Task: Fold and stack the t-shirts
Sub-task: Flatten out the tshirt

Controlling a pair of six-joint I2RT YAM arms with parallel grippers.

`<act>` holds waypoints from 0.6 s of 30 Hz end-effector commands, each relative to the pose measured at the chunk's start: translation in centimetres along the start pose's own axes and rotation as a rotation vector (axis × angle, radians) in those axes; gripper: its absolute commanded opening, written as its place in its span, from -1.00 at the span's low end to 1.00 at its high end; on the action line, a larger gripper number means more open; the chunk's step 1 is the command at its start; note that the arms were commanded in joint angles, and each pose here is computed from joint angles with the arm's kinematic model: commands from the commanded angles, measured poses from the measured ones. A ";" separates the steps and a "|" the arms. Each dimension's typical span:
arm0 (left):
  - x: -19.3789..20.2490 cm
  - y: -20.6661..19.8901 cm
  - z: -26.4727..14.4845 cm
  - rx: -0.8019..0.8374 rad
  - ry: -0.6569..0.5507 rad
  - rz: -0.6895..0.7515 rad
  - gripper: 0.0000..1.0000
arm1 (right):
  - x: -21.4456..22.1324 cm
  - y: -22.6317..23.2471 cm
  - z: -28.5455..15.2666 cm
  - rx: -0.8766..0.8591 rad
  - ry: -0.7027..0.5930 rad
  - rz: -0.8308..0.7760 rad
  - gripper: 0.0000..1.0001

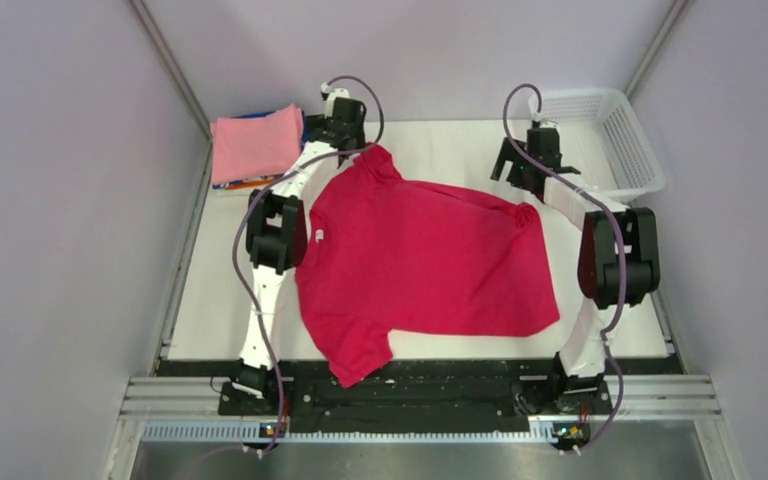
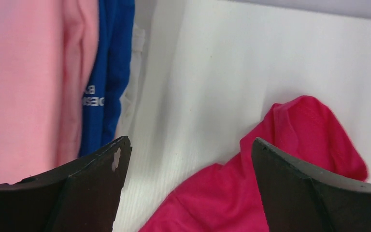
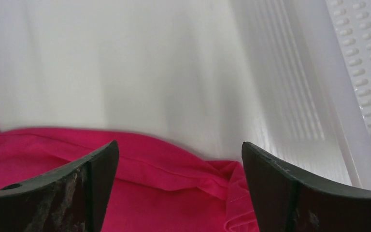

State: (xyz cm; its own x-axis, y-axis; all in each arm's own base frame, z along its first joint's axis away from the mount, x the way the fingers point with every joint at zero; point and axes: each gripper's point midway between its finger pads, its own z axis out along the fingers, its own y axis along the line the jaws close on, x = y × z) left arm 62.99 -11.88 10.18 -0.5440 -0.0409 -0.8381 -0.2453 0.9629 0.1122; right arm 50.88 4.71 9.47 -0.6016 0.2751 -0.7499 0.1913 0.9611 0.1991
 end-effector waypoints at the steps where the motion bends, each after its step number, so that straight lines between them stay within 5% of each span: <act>1: -8.6 0.6 -7.2 0.111 -0.144 -0.167 0.97 | -3.7 1.9 -4.1 -0.097 -0.107 0.013 0.97; 5: -6.5 -0.5 -11.4 0.242 -0.016 -0.230 0.97 | -1.3 1.6 -7.5 -0.119 -0.100 0.061 0.97; 12: 3.9 -6.6 -20.1 0.614 0.183 -0.278 0.97 | 5.4 2.0 -11.1 -0.223 -0.014 0.094 0.97; 18: 15.4 -7.1 -23.0 0.601 0.433 -0.254 0.97 | 11.1 5.4 -12.9 -0.379 0.052 0.117 0.97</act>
State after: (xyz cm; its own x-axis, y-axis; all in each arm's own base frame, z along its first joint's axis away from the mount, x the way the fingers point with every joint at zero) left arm 41.24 -23.86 10.81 -0.7606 -0.2174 -0.6118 0.0354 0.9270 -0.3734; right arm 36.49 9.05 9.02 -0.6474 0.3589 -0.6724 0.0824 0.9100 0.4064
